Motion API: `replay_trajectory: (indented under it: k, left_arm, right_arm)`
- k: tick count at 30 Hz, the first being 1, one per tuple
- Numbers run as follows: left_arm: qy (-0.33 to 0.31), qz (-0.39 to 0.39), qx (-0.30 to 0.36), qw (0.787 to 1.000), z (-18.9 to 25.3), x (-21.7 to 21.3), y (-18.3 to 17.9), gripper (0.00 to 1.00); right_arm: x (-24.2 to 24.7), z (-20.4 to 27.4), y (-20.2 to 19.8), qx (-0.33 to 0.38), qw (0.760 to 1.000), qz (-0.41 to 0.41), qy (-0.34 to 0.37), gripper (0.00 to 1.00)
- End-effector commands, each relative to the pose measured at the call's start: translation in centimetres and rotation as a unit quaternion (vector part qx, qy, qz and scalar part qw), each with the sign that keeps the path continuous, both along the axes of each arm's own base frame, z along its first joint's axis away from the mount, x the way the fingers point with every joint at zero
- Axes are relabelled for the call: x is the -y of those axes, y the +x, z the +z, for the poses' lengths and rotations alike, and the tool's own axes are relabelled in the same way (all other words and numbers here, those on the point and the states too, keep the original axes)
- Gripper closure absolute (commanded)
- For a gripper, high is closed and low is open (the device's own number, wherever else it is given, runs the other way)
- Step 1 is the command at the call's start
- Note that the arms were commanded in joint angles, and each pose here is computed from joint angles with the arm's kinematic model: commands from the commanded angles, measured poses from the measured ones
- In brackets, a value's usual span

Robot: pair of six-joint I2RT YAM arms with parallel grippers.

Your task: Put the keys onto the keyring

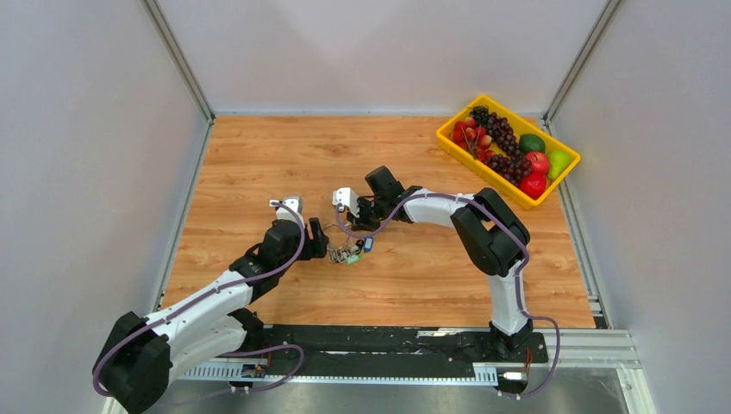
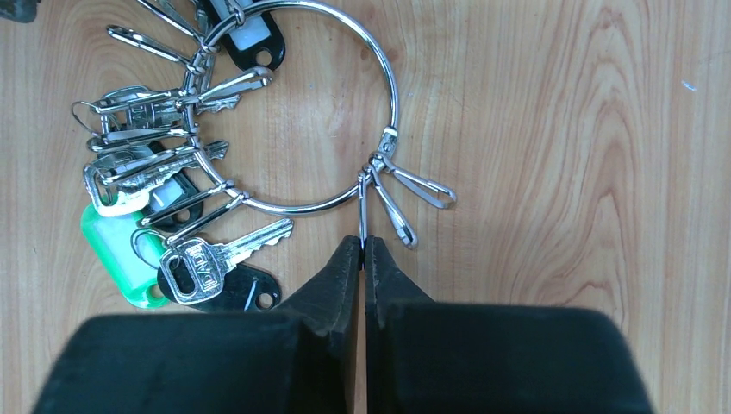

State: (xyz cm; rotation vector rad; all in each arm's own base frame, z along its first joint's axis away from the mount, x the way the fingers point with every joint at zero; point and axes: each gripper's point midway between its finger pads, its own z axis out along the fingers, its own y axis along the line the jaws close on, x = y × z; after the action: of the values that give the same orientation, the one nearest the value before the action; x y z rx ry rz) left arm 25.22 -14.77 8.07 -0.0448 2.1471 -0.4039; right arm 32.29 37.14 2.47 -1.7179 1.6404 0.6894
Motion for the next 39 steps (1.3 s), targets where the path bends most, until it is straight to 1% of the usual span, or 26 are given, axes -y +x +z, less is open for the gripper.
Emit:
replay_trajectory:
  k: [1, 6, 12, 15, 17, 21, 25, 27, 31, 34, 39]
  left_arm:
    - [-0.010, -0.004, 0.014, 1.000, 0.6, 0.3, 0.5, 0.23]
    - [-0.023, -0.009, 0.014, 1.000, 1.1, 0.7, 0.4, 0.23]
    - [-0.071, -0.055, 0.027, 0.996, 2.9, 2.7, -0.3, 0.23]
    - [-0.102, -0.099, 0.036, 0.989, 4.1, 4.4, -0.9, 0.23]
    - [-0.123, -0.127, 0.045, 0.983, 5.2, 5.3, -1.4, 0.23]
    - [-0.161, -0.182, 0.062, 0.968, 7.6, 7.0, -2.6, 0.23]
    - [-0.190, -0.221, 0.083, 0.953, 10.8, 8.2, -3.4, 0.23]
    - [-0.194, -0.231, 0.089, 0.949, 12.0, 8.4, -3.6, 0.23]
    - [-0.185, -0.238, 0.090, 0.949, 13.3, 8.3, -3.9, 0.23]
    - [-0.179, -0.241, 0.099, 0.949, 14.2, 8.2, -3.9, 0.23]
    - [-0.169, -0.250, 0.124, 0.945, 15.7, 8.2, -4.0, 0.24]
  right_arm:
    - [-0.5, 1.2, -0.5, 0.003, 1.000, 0.021, 0.011, 1.00]
    - [-0.2, 2.7, -0.7, 0.010, 1.000, 0.014, 0.017, 1.00]
    - [0.3, 7.2, -2.0, 0.006, 0.999, 0.004, 0.043, 1.00]
    - [0.9, 9.6, -2.8, -0.003, 0.999, -0.010, 0.049, 1.00]
    - [1.2, 10.8, -3.5, -0.021, 0.998, -0.025, 0.050, 1.00]
    - [1.7, 13.1, -4.3, -0.059, 0.994, -0.079, 0.040, 1.00]
    - [2.2, 15.4, -5.0, -0.074, 0.988, -0.131, 0.028, 1.00]
    - [2.5, 16.7, -5.2, -0.091, 0.982, -0.166, 0.021, 1.00]
    - [3.2, 18.5, -6.3, -0.132, 0.966, -0.221, -0.006, 1.00]
    - [3.2, 19.7, -7.3, -0.133, 0.961, -0.243, -0.022, 1.00]
    - [3.4, 22.4, -8.7, -0.162, 0.948, -0.272, -0.008, 1.00]
